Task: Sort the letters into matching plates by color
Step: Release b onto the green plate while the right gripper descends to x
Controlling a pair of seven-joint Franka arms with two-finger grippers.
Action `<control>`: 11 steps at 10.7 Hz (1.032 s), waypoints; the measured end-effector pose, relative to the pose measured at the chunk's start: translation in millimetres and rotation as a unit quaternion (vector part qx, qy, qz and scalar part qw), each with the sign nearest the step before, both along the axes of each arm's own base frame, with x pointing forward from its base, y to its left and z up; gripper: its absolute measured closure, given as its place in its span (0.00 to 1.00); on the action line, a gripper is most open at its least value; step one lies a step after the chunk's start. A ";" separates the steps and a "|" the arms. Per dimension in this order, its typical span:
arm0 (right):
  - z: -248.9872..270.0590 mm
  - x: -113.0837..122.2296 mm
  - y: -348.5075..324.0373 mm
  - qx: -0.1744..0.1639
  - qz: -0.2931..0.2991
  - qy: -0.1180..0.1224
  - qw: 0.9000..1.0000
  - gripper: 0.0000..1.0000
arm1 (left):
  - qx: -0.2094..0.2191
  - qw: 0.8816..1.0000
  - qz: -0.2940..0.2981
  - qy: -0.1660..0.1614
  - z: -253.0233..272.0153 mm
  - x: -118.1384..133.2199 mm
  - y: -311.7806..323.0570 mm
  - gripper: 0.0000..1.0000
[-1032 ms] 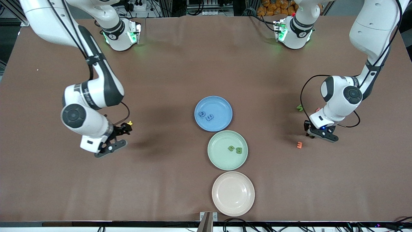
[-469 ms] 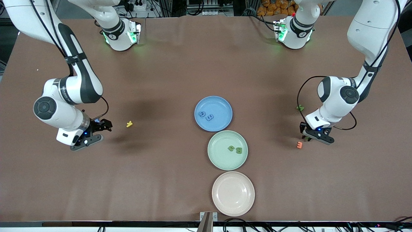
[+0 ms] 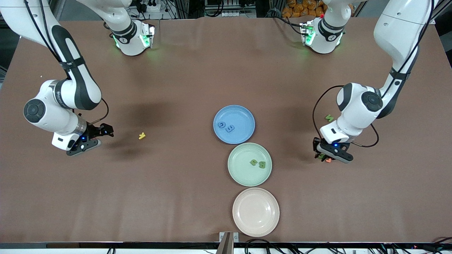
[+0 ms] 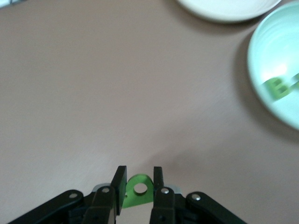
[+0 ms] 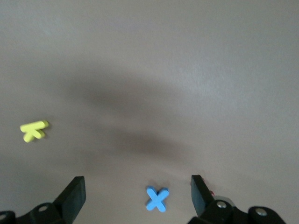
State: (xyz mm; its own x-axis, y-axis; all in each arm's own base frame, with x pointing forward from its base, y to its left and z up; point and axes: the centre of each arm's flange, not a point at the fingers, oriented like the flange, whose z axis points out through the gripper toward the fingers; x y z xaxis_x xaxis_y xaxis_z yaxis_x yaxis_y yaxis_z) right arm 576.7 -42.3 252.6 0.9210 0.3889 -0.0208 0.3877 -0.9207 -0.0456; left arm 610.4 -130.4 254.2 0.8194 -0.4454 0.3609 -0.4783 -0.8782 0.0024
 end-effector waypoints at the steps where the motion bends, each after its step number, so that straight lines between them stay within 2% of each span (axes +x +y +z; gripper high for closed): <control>1: -5.9 -7.2 -7.8 0.000 0.005 0.003 1.000 0.00 | -0.014 1.000 -0.002 -0.007 11.9 2.5 -25.5 0.73; 4: -22.5 -22.9 -25.1 0.000 0.012 -0.002 1.000 0.00 | -0.060 0.998 0.010 -0.011 29.9 2.4 -112.1 0.73; 7: -32.7 -31.3 -37.2 0.000 0.008 0.000 1.000 0.00 | -0.105 0.994 0.037 0.009 22.2 -4.3 -190.8 0.73; 11: -57.9 -40.2 -36.1 -0.001 0.009 -0.014 1.000 0.00 | -0.121 0.989 0.075 0.028 2.6 -14.2 -243.9 0.73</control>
